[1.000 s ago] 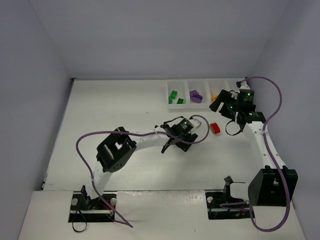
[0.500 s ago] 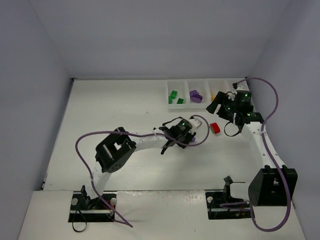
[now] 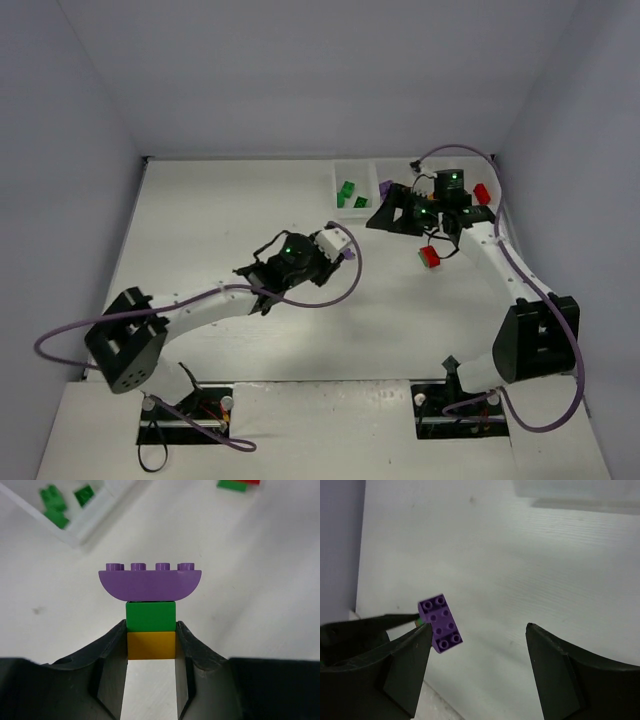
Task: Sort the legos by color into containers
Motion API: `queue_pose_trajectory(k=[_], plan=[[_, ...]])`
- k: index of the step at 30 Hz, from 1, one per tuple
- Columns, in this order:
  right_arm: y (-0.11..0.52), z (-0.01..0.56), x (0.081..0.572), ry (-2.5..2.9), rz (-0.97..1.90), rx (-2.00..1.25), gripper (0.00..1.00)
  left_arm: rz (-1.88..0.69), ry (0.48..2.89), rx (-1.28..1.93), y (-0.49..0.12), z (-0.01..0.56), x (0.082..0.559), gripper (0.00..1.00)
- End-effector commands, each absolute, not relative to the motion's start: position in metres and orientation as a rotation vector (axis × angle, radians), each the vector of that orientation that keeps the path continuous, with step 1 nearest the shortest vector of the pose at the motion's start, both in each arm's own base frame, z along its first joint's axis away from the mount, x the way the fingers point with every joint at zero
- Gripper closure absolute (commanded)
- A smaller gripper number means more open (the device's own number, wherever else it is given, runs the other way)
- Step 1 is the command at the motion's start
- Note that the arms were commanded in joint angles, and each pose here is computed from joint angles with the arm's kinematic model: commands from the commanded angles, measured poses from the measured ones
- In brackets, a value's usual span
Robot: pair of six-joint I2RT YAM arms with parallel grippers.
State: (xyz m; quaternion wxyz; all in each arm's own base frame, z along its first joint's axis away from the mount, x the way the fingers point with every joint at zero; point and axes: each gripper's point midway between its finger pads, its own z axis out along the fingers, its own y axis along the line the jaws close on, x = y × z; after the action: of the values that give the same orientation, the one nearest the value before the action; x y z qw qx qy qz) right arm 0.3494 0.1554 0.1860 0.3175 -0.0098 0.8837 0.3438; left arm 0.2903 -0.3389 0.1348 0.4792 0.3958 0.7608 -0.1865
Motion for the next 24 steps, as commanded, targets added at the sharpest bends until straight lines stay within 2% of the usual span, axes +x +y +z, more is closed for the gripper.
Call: queue_pose_trajectory(k=[1, 9, 24], plan=[[0.207, 0.224, 0.337, 2.235, 1.137, -0.286, 0.28, -0.489, 1.591, 0.879, -0.332, 0.209, 0.302, 1.00], [0.269, 0.237, 0.320, 2.198, 1.295, -0.533, 0.29, -0.496, 1.526, 0.763, -0.287, 0.220, 0.286, 1.00], [0.312, 0.211, 0.302, 2.263, 1.335, -0.653, 0.30, -0.466, 1.494, 0.714, -0.271, 0.229, 0.283, 1.00]])
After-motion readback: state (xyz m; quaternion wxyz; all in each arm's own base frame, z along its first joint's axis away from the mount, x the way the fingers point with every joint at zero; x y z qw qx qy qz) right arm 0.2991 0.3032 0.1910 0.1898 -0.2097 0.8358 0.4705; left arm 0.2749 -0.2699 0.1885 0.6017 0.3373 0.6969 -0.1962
